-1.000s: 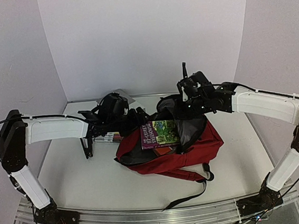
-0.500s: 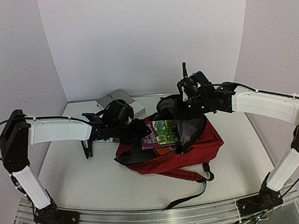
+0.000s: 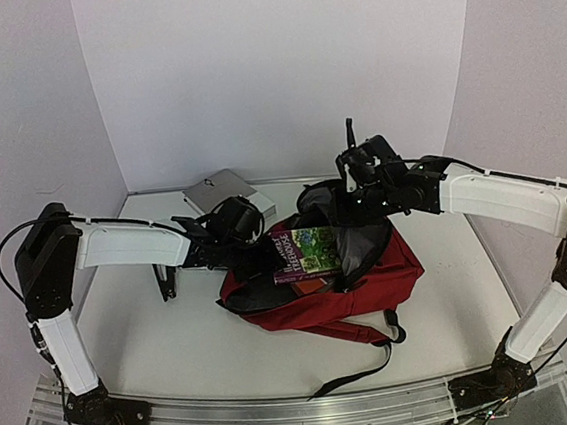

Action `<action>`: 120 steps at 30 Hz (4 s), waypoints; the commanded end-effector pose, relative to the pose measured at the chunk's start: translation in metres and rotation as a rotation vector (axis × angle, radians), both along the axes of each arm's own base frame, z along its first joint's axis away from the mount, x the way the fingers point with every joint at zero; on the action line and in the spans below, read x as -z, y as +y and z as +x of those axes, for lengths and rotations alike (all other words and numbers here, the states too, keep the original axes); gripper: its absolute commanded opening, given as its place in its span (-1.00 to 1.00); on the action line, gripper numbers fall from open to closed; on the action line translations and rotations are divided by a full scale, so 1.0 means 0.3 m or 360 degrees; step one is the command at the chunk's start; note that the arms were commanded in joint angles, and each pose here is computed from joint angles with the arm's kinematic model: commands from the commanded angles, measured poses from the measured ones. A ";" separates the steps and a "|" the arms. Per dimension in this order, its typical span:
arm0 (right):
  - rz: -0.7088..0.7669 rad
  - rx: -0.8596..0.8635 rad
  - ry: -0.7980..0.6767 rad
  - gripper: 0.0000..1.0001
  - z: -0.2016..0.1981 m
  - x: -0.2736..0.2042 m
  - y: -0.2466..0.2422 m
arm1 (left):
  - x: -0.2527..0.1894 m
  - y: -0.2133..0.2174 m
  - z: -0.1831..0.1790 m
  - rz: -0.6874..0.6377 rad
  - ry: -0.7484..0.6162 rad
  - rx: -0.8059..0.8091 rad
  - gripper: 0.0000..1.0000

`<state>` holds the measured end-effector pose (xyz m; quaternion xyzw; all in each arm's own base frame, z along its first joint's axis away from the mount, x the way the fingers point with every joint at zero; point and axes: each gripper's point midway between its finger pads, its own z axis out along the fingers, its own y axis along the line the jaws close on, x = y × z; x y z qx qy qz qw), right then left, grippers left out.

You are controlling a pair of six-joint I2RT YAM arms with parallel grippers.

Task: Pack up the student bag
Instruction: Place the book in the student bag, then pick up the book from the center of the board.

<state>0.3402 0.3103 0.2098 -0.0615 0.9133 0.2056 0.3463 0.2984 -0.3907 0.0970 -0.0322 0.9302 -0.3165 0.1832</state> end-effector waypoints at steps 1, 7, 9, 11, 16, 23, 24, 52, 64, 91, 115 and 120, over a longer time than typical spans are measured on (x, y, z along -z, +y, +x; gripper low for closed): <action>0.0198 -0.0016 -0.0164 -1.00 0.010 -0.162 0.037 | -0.089 -0.137 0.015 -0.0158 -0.0078 0.0135 -0.37; 0.0194 -0.0018 -0.0158 -1.00 0.009 -0.155 0.037 | -0.107 -0.256 0.011 -0.0204 -0.0101 0.0242 -0.49; 0.0191 -0.0019 -0.0157 -1.00 0.007 -0.153 0.035 | -0.106 -0.277 0.019 -0.0210 -0.0105 0.0254 -0.49; 0.0188 -0.0017 -0.0155 -1.00 0.007 -0.149 0.033 | -0.093 -0.290 0.026 -0.0206 -0.0103 0.0261 -0.51; 0.0188 -0.0022 -0.0151 -1.00 0.005 -0.147 0.034 | -0.083 -0.320 0.039 -0.0231 -0.0110 0.0278 -0.51; 0.0179 -0.0004 -0.0163 -1.00 0.004 -0.149 0.021 | -0.205 -0.264 0.053 -0.0254 -0.0280 0.0244 -0.33; 0.0172 0.0000 -0.0163 -1.00 0.003 -0.144 0.017 | -0.235 -0.247 0.053 -0.0255 -0.0309 0.0240 -0.25; 0.0064 0.0162 0.0023 0.32 -0.069 0.092 -0.097 | -0.175 0.589 0.575 -0.0380 -0.0116 -0.0422 0.33; 0.0118 0.0150 0.0067 0.34 -0.099 0.117 -0.099 | -0.022 0.600 0.791 -0.0415 -0.0070 -0.0379 0.00; 0.0189 0.0194 0.0081 0.23 -0.149 0.123 -0.149 | 0.128 0.552 0.871 -0.0485 0.0089 -0.0378 -0.58; 0.0215 0.0199 0.0064 0.22 -0.154 0.102 -0.155 | -0.353 0.631 0.788 -0.0487 -0.0333 -0.0387 -1.00; 0.0226 0.0192 0.0063 0.22 -0.155 0.094 -0.151 | -0.385 0.647 0.687 -0.0497 -0.0299 -0.0352 -1.00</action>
